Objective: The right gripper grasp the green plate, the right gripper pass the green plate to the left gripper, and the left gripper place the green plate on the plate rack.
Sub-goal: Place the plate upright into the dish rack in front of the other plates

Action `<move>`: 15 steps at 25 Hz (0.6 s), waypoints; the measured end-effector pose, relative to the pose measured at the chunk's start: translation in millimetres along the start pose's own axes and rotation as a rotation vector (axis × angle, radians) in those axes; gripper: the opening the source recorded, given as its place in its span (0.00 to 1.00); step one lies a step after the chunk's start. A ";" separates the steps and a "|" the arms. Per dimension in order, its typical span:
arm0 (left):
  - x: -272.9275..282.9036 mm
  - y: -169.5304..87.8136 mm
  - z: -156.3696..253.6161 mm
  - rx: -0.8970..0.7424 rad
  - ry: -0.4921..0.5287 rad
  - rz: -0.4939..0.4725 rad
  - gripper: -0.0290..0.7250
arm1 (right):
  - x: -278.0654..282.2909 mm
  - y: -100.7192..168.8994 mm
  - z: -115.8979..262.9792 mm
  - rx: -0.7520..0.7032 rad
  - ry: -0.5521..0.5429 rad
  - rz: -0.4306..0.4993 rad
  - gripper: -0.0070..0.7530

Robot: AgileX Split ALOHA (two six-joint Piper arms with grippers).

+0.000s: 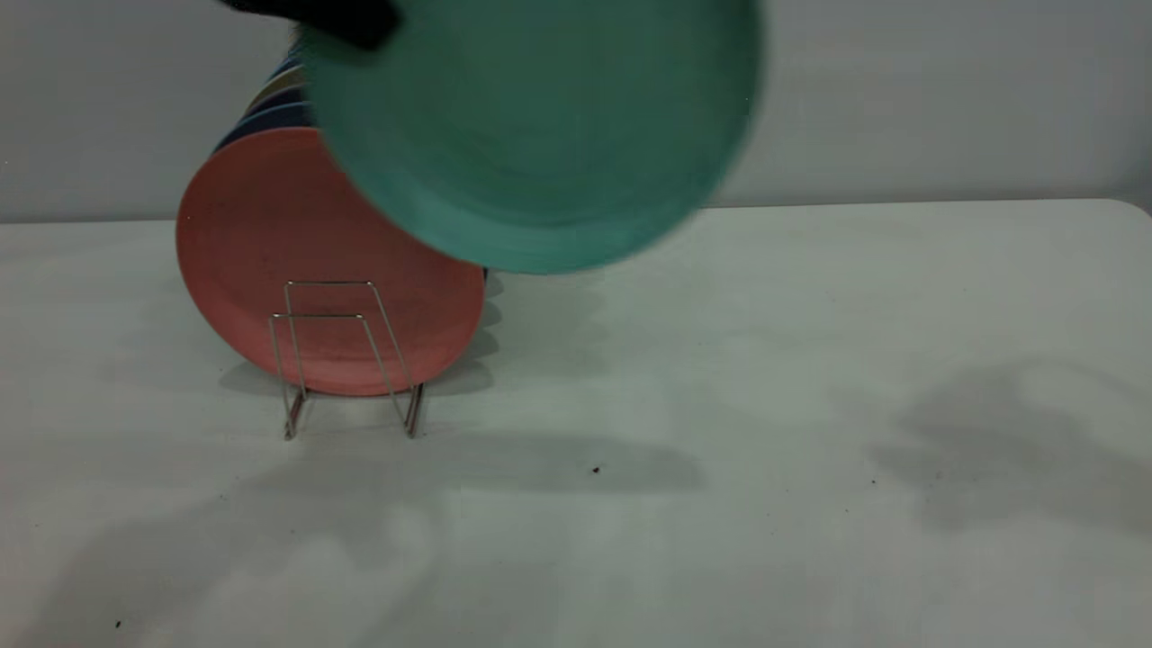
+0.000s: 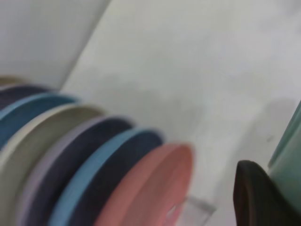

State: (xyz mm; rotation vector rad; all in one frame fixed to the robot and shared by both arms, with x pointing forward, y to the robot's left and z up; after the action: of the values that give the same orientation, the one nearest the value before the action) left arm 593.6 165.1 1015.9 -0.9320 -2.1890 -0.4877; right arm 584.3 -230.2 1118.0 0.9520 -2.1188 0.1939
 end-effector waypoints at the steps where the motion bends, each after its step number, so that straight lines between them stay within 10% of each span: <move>1: 6.8 8.0 2.1 -0.008 0.000 -0.027 0.13 | 7.5 2.2 0.9 0.007 0.007 0.030 0.60; 15: 44.2 73.3 30.1 -0.548 0.081 -0.221 0.13 | 35.4 89.2 123.0 -0.063 0.134 0.064 0.60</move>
State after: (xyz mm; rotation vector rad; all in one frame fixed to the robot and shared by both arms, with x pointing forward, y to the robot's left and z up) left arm 612.1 252.4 1032.2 -0.9219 -2.1286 -1.2527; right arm 434.6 -239.4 1075.1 0.8130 -2.0212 0.2156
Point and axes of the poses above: a point on each arm's last joint axis where the gripper is mounted, x pointing back along that axis away from the gripper, y along the wrist's bending axis when the last joint is at zero, z = x × y, the point moved 5 cm from there along -x, pointing out along that axis toward the gripper, and after that the axes turned 15 degrees about x, right-handed, at the moved point
